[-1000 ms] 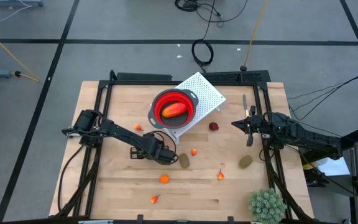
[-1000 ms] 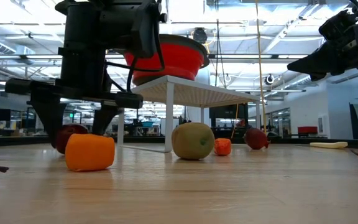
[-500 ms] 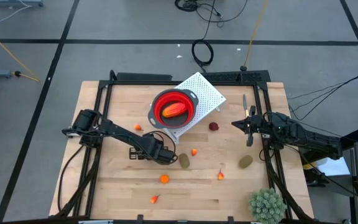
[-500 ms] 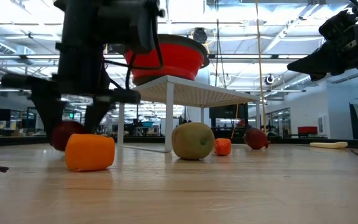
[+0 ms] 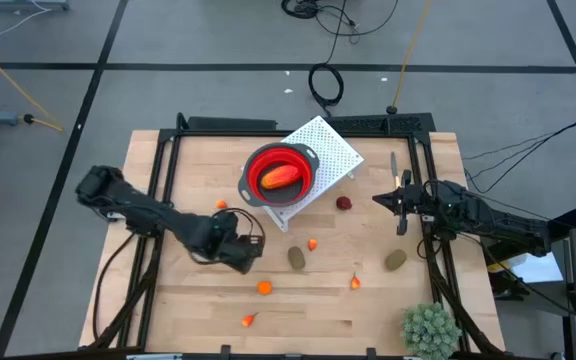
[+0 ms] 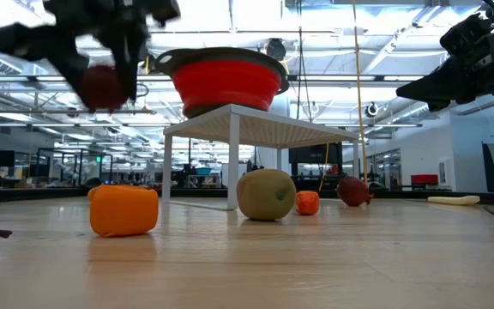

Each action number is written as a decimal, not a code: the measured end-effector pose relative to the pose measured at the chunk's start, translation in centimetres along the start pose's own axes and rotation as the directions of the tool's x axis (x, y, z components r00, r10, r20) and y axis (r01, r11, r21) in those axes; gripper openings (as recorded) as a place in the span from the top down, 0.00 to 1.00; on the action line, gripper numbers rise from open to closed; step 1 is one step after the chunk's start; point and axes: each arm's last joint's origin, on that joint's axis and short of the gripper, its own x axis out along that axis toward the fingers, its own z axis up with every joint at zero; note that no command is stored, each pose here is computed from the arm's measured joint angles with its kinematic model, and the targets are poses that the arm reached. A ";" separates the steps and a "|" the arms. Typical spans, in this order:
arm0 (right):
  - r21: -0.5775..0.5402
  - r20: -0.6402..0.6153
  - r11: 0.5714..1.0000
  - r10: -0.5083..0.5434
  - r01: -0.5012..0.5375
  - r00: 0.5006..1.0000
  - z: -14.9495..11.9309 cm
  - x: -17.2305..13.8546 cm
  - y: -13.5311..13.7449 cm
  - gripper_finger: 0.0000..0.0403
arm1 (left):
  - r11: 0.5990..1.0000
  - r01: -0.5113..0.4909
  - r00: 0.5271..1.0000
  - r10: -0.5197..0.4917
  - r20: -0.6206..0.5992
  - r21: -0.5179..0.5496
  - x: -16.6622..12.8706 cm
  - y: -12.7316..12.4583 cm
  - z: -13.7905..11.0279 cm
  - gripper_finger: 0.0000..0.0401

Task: Pick & Place Fruit
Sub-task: Put the pomegranate into the red strainer bowl on the shelf

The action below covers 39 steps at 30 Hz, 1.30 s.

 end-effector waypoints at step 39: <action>0.000 0.000 1.000 0.000 0.000 1.000 0.0 0.0 0.0 1.00 | -0.069 0.286 -0.127 -0.991 -0.034 0.956 -16.8 -5.4 -2.6 0.50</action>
